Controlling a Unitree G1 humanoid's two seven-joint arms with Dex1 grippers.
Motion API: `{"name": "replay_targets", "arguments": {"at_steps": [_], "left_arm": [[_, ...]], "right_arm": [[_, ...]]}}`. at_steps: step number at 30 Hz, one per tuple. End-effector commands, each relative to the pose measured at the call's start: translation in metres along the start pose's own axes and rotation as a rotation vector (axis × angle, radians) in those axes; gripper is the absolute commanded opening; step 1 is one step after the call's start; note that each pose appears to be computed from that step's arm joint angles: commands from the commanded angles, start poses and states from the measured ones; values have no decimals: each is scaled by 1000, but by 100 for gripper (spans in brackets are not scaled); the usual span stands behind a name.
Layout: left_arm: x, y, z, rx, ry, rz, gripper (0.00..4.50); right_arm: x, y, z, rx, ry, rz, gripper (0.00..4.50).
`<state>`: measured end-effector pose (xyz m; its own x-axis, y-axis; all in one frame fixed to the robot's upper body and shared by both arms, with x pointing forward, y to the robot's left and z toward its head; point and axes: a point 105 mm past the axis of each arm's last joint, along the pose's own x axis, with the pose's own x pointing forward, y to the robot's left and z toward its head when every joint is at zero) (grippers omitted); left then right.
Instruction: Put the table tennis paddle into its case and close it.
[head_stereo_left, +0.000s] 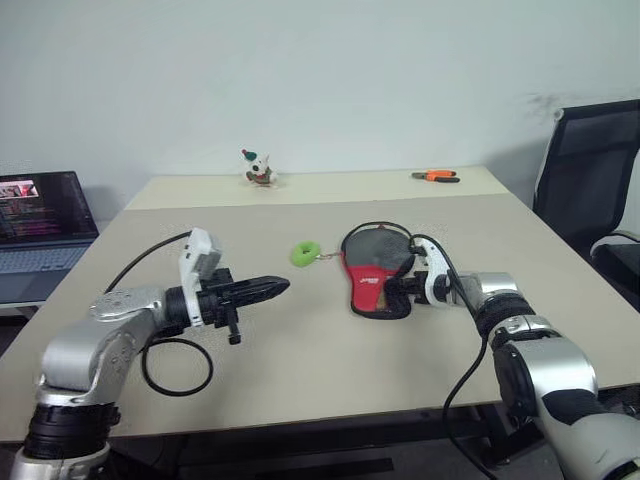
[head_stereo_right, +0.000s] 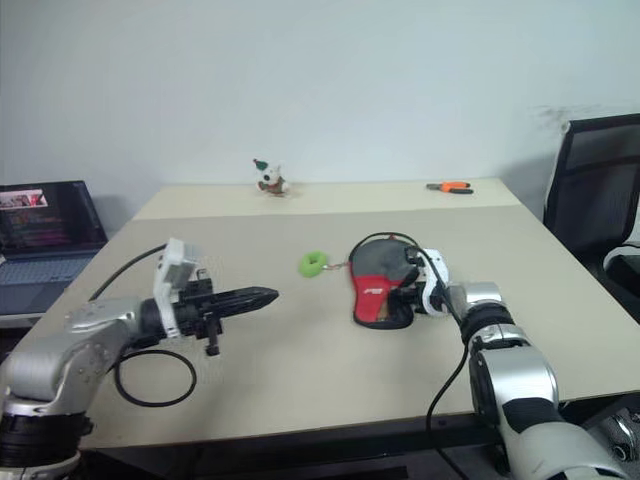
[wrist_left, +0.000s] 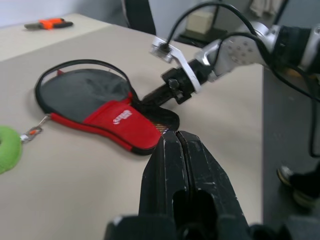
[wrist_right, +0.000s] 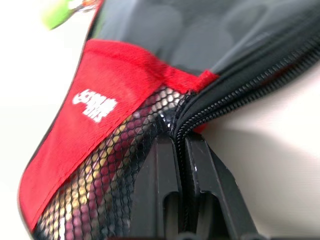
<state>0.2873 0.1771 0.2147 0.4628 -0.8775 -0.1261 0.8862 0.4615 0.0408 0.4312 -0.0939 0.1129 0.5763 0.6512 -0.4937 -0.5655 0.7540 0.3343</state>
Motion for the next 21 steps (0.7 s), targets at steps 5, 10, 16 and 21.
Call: {"name": "replay_targets", "arguments": {"at_steps": [5, 10, 16, 21], "left_arm": [[-10, -34, -10, -22, 78, -122, 0], [-8, -44, -18, -52, 82, -132, 0], [-5, -51, -22, -68, 83, -148, 0], [-4, -50, -24, -75, 92, -150, 0]], "right_arm": [[3, 61, -15, -33, 85, 232, 1], [-8, 90, -44, 0, 114, 277, 1], [-35, 94, -78, 53, 157, 238, 1], [-52, 84, -91, 93, 166, 175, 1]]}}
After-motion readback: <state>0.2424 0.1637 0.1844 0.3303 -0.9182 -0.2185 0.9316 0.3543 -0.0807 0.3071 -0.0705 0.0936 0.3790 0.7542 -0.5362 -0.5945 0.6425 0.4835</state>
